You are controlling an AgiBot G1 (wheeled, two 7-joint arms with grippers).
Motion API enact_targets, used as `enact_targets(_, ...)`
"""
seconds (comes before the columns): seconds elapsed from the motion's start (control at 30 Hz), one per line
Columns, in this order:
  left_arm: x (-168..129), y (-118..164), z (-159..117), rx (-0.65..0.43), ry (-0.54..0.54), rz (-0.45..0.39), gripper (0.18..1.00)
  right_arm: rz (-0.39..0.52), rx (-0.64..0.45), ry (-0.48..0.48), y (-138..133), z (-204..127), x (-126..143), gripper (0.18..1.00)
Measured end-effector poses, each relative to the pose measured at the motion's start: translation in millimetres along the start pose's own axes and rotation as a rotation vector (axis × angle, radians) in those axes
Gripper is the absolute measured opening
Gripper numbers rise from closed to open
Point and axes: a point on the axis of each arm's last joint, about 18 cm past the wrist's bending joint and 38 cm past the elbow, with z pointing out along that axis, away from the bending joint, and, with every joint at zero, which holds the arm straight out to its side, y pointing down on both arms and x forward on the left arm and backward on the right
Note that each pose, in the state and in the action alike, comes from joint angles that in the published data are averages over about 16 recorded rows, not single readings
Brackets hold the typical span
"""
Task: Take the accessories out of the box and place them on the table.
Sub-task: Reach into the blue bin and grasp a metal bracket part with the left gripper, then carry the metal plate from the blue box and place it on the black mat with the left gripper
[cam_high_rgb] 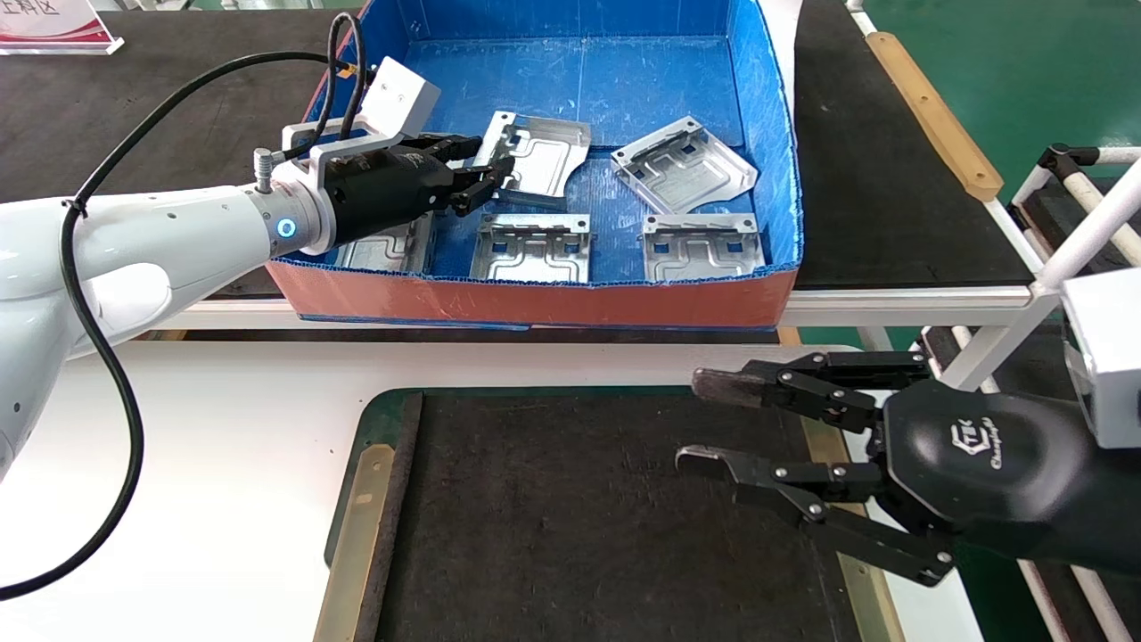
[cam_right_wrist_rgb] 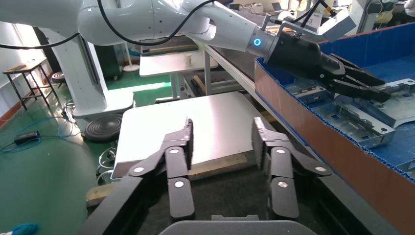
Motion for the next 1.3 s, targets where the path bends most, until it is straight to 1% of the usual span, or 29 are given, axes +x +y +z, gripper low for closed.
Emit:
enact_targets(0.13,0,0,0,0.0,0.0,0.0,0.471,0.0,0.0,0.0,0,0,0,0.474)
enact_targets(0.2,0,0,0,0.0,0.0,0.0,0.421,0.0,0.0,0.0,0,0,0,0.441)
enact_targets(0.33,0,0,0,0.001,0.002,-0.001,0.363,0.0,0.0,0.0,0,0,0,0.355)
enact_targets(0.4,1,-1,0,0.003,0.006,-0.003,0.332,0.0,0.0,0.0,0,0,0,0.33)
enact_targets(0.53,1,-5,-2,0.011,0.019,-0.011,0.303,0.0,0.0,0.0,0,0,0,0.276)
enact_targets(0.6,1,-8,-3,0.016,0.025,-0.013,0.289,0.0,0.0,0.0,0,0,0,0.264)
enact_targets(0.8,-2,-19,-8,0.041,0.048,-0.013,0.283,0.0,0.0,0.0,0,0,0,0.248)
enact_targets(1.0,-3,-32,-19,0.078,0.089,0.021,0.282,0.0,0.0,0.0,0,0,0,0.28)
enact_targets(1.2,0,-42,-36,0.126,0.165,0.092,0.281,0.0,0.0,0.0,0,0,0,0.353)
enact_targets(1.3,4,-45,-47,0.154,0.219,0.143,0.281,0.0,0.0,0.0,0,0,0,0.413)
